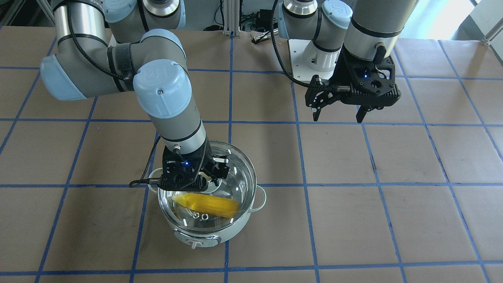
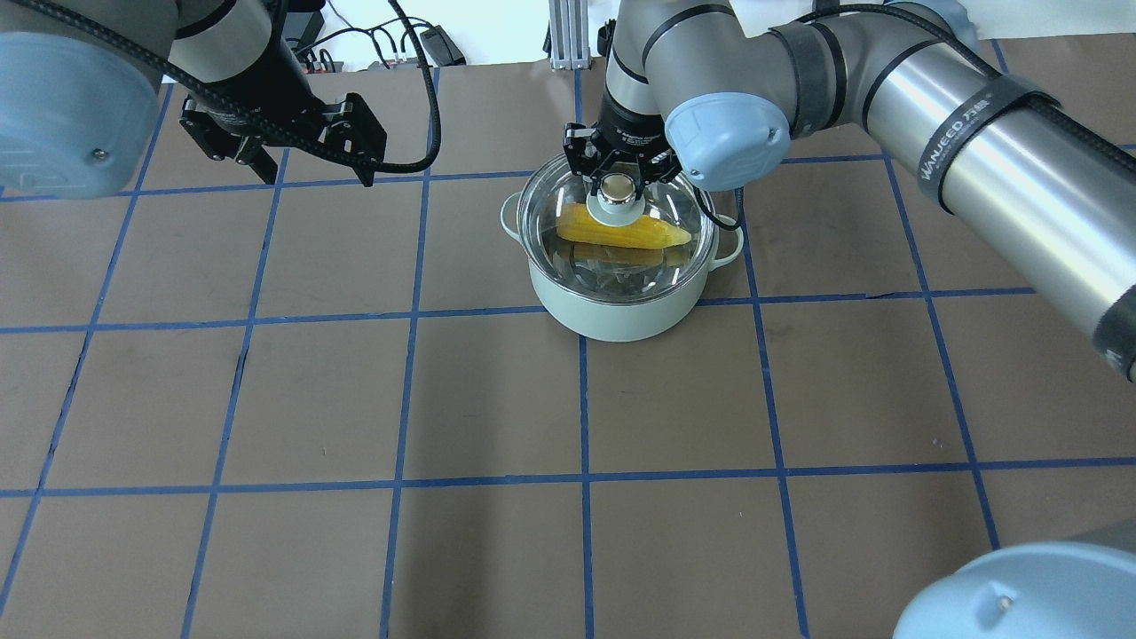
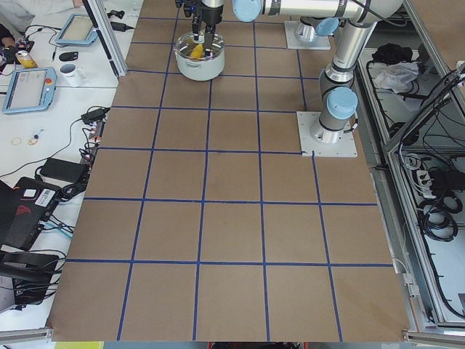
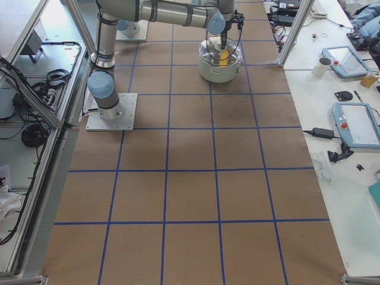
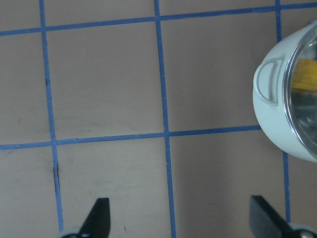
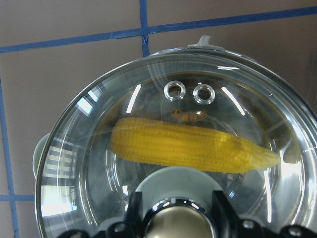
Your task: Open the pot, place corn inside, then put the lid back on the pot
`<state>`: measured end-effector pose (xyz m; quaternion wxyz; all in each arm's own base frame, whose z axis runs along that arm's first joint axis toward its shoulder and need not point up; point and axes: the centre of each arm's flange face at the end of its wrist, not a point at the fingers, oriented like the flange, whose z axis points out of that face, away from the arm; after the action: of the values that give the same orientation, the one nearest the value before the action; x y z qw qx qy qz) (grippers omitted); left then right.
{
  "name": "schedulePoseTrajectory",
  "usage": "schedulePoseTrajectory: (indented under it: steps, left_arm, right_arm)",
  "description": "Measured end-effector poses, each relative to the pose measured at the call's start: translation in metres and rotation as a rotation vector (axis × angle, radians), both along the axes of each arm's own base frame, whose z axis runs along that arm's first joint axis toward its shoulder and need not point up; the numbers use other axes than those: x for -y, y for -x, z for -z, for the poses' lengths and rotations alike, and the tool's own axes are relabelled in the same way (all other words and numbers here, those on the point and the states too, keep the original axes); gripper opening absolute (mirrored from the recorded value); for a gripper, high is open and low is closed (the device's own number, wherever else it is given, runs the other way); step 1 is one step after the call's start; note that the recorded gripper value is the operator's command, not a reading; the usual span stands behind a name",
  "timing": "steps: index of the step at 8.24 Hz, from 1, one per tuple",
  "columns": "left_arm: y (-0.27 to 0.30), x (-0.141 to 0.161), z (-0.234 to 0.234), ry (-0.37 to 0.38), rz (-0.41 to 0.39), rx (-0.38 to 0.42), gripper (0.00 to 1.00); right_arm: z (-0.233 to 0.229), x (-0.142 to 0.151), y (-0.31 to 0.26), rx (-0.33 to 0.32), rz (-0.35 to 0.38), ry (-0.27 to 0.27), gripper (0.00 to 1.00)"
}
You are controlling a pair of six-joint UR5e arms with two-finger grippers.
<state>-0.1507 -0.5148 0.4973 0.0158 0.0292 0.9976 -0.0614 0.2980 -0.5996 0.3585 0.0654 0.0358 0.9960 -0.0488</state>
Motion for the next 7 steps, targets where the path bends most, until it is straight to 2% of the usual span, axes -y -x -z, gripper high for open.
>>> schedulePoseTrajectory:
  steps: [7]
  left_arm:
    - [0.0000, 0.0001, -0.0001, 0.001, 0.000, 0.000, 1.00]
  right_arm:
    - [0.0000, 0.0012, 0.0016, 0.001, 0.022, 0.000, 0.20]
